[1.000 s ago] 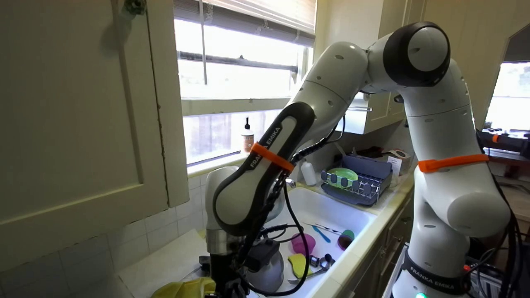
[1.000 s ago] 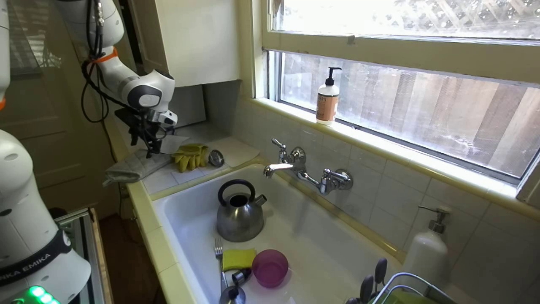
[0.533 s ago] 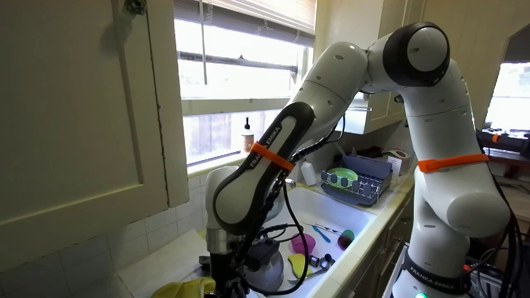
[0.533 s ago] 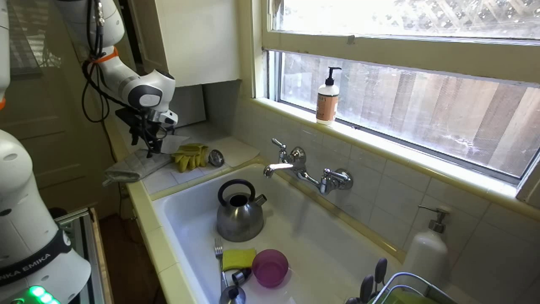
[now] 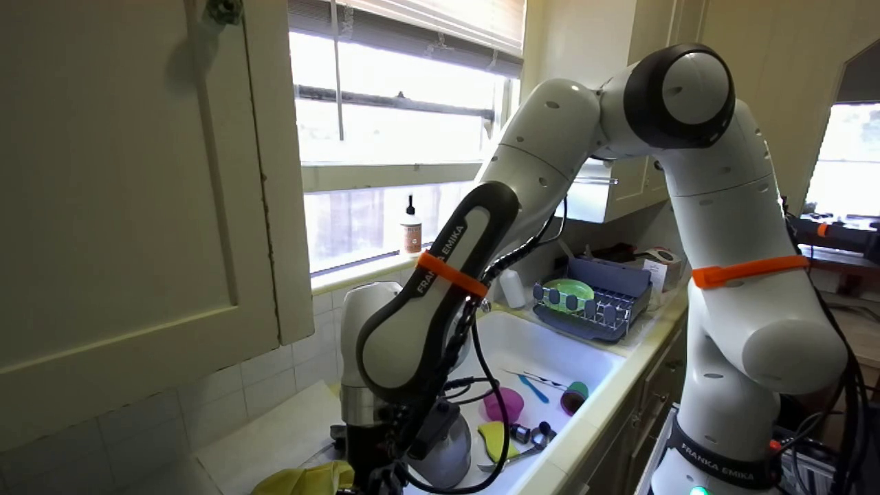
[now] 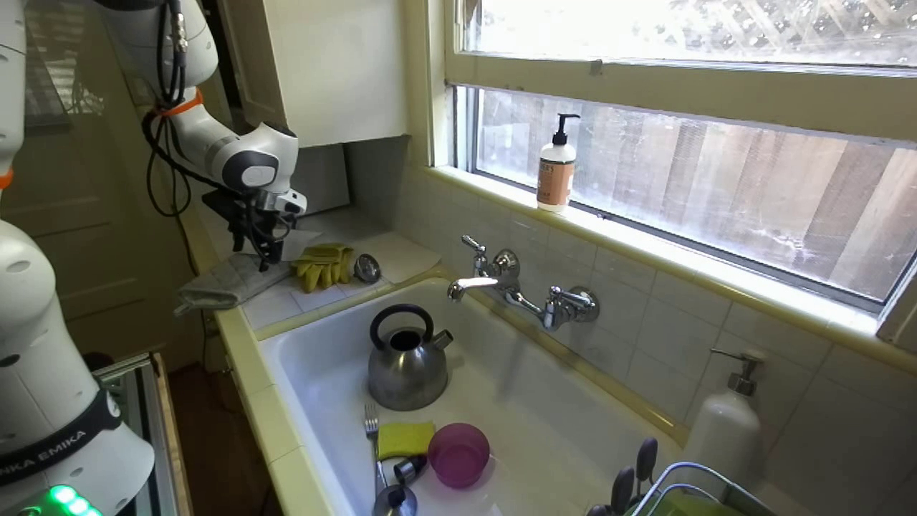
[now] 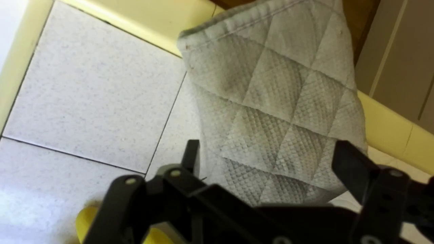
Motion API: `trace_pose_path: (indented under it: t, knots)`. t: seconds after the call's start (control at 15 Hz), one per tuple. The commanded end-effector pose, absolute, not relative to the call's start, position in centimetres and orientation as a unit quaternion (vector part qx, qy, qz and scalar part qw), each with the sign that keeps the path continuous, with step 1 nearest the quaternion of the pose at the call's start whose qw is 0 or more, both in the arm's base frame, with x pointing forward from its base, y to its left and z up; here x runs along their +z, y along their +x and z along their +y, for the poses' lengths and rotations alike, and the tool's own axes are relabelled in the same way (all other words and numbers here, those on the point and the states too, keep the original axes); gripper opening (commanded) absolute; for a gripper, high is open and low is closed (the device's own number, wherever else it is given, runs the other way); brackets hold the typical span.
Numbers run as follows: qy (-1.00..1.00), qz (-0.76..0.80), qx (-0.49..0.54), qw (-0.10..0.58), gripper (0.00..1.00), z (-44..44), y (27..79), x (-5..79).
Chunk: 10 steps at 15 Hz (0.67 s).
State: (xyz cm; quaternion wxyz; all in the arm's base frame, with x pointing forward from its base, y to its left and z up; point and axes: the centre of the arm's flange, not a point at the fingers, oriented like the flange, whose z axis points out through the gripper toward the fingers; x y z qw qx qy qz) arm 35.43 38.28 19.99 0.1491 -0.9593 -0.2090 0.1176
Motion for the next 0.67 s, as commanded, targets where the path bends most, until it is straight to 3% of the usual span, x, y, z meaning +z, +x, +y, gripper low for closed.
trace_pose_path:
  t: [0.0, 0.6]
  knots:
    - [-0.963, -0.204, 0.076, 0.159, 1.0, 38.8, 35.1, 18.7]
    - [-0.965, -0.206, 0.026, 0.161, 1.0, 38.8, 33.4, 16.1]
